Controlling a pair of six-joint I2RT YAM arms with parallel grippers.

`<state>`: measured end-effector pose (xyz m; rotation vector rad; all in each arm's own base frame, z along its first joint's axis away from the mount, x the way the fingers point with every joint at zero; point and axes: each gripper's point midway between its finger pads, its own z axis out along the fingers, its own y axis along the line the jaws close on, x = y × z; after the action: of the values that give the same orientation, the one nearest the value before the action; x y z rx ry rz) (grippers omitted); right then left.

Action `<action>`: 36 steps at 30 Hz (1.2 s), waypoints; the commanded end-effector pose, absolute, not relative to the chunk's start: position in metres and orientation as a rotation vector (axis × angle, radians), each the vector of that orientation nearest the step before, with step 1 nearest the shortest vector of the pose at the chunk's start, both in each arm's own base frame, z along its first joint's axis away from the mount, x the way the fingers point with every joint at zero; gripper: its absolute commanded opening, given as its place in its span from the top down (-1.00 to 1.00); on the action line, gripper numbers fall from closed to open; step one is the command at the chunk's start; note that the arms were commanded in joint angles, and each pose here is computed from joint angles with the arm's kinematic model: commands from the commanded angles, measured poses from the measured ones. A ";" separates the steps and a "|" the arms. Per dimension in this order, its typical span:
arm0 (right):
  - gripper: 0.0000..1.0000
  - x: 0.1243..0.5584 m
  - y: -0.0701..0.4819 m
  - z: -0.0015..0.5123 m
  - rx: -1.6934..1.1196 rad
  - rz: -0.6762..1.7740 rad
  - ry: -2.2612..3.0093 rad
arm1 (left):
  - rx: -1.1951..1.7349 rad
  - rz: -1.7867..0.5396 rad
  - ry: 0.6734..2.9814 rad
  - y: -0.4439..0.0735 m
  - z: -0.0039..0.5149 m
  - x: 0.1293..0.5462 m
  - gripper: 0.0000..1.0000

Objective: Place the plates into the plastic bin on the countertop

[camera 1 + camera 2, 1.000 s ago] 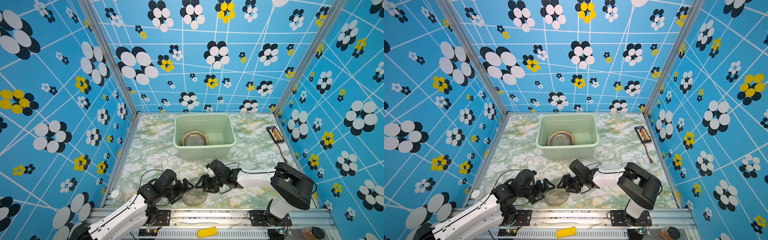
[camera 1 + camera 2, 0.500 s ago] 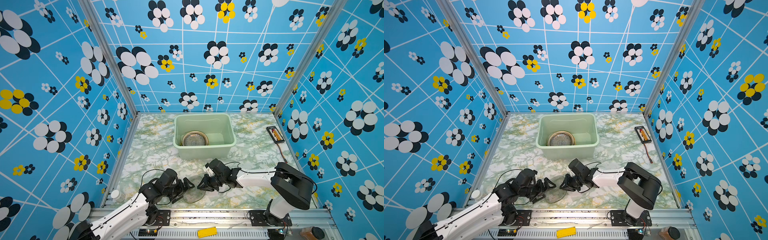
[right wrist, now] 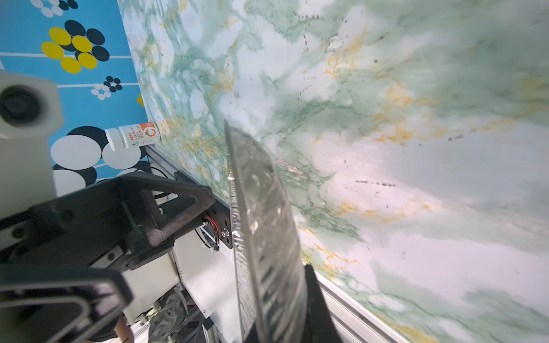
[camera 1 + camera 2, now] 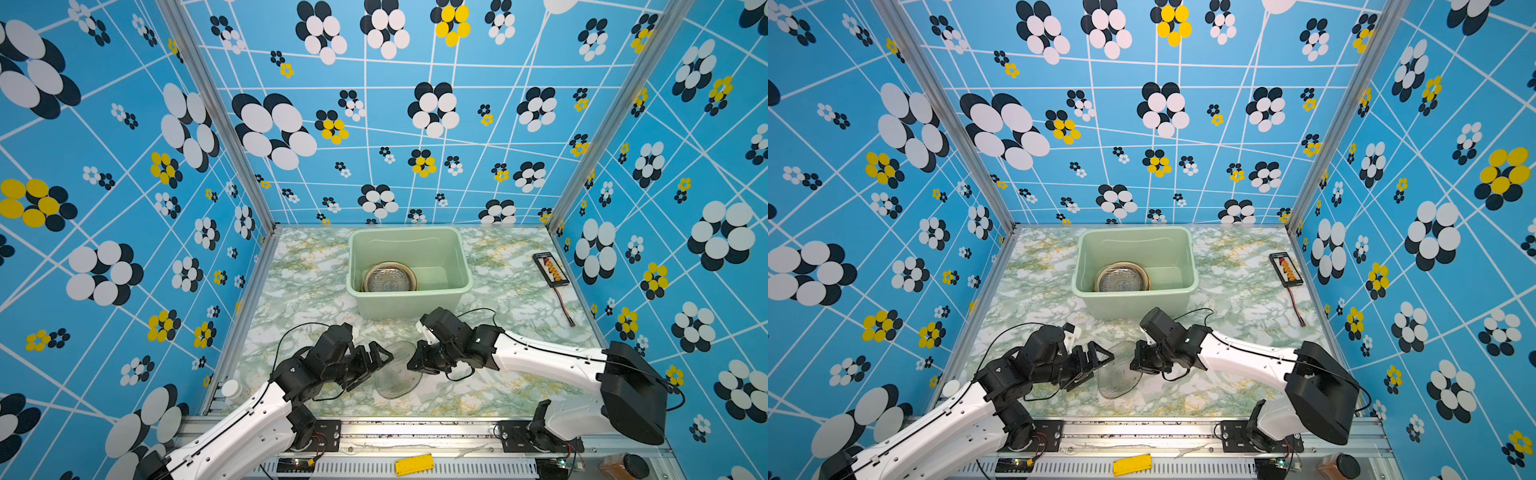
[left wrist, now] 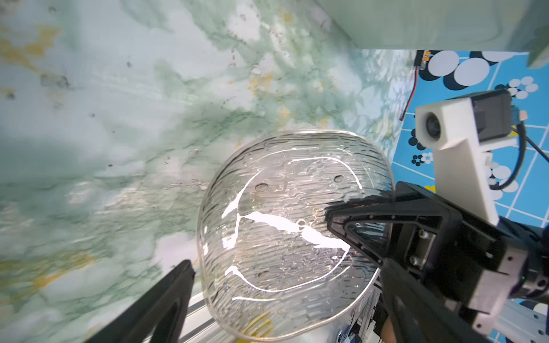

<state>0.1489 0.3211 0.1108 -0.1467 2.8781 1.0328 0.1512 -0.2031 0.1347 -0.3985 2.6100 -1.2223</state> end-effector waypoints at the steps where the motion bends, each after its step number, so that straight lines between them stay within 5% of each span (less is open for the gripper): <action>1: 0.84 0.144 0.277 0.127 -0.200 0.785 2.889 | -0.263 -1.139 2.530 -0.195 0.166 0.163 -0.98; 11: 0.82 0.185 0.223 0.259 -0.123 0.759 2.598 | -0.043 -0.840 2.143 -0.146 0.295 0.204 -0.98; 19: 0.82 0.258 0.239 0.334 -0.183 0.747 2.469 | -0.009 -0.586 1.877 -0.105 0.364 0.219 -0.98; 36: 0.85 0.407 0.326 0.253 -0.153 0.908 2.581 | 0.057 -0.287 1.881 -0.085 0.346 0.240 -0.99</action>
<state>0.3944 0.3129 0.2419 -0.1123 2.6339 0.8202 0.2322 -0.0910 0.3512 0.0625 1.8857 -0.3555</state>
